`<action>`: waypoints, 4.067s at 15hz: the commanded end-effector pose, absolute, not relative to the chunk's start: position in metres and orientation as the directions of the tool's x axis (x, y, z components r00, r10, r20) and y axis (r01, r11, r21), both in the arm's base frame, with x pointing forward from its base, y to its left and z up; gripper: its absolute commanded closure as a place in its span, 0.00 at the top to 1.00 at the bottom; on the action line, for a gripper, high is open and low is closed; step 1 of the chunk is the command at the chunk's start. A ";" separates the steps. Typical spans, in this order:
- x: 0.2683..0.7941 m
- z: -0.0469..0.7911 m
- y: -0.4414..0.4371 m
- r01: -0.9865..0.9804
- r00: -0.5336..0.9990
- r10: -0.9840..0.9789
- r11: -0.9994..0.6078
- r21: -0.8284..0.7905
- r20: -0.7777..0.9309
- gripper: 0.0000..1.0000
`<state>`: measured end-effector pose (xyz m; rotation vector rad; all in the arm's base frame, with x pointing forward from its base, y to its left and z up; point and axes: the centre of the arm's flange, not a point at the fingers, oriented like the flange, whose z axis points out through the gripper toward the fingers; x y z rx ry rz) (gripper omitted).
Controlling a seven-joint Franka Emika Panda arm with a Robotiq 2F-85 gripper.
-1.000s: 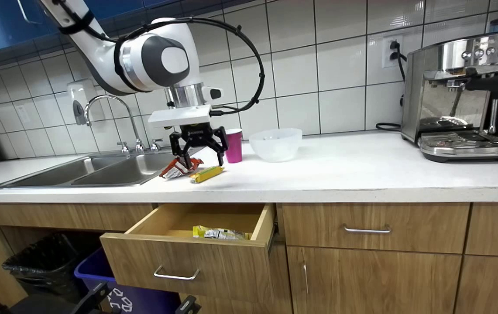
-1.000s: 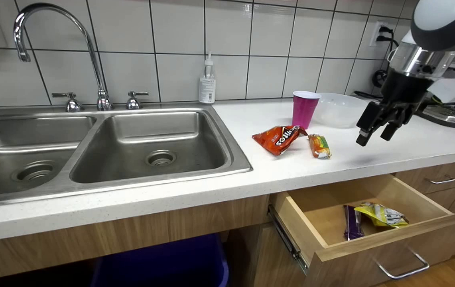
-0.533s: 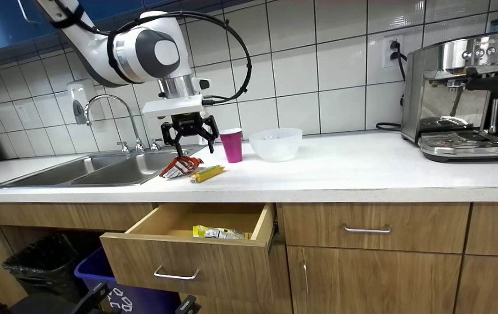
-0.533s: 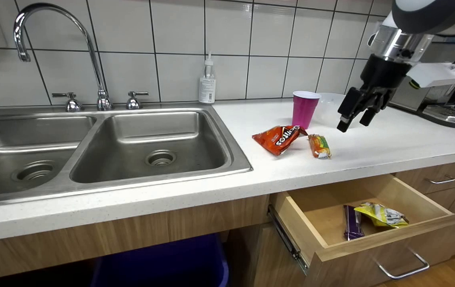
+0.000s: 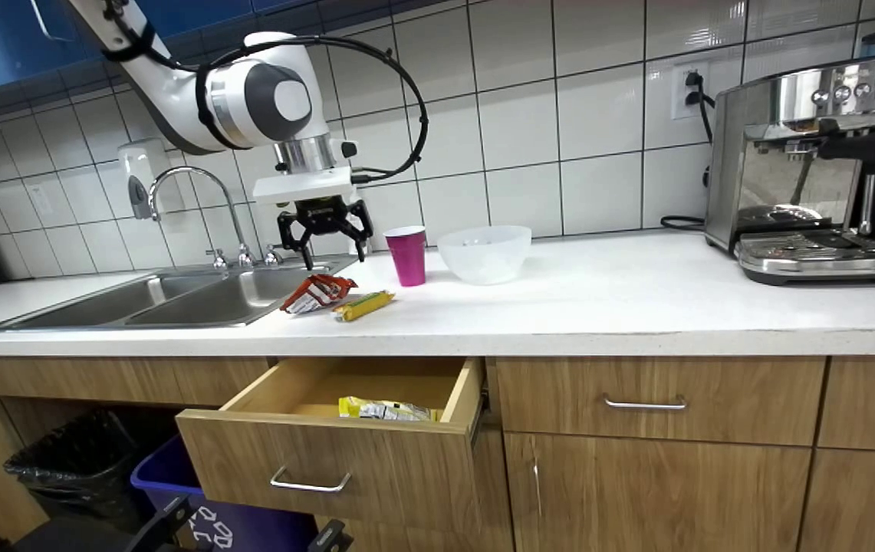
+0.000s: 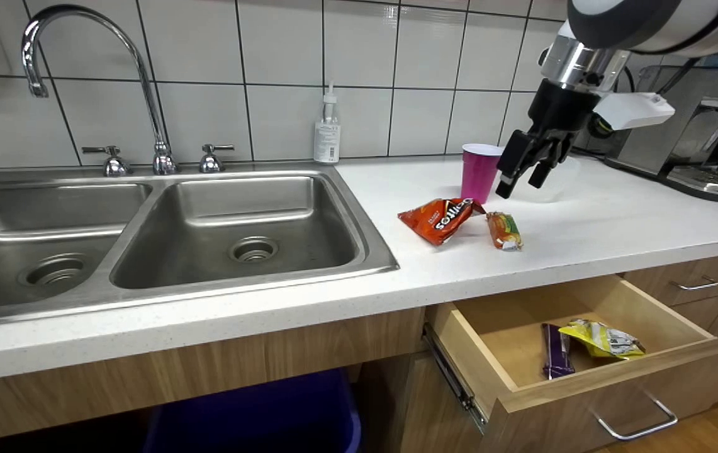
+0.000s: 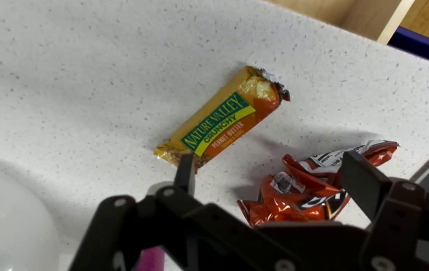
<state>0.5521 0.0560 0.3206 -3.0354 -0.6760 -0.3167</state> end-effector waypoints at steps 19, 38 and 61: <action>0.583 0.316 0.105 0.374 0.901 0.367 -0.927 0.018 0.232 1.00; 0.649 0.262 0.141 0.266 0.905 0.266 -0.963 0.047 0.333 1.00; 0.628 0.262 0.146 0.337 0.900 0.336 -0.940 0.047 0.277 1.00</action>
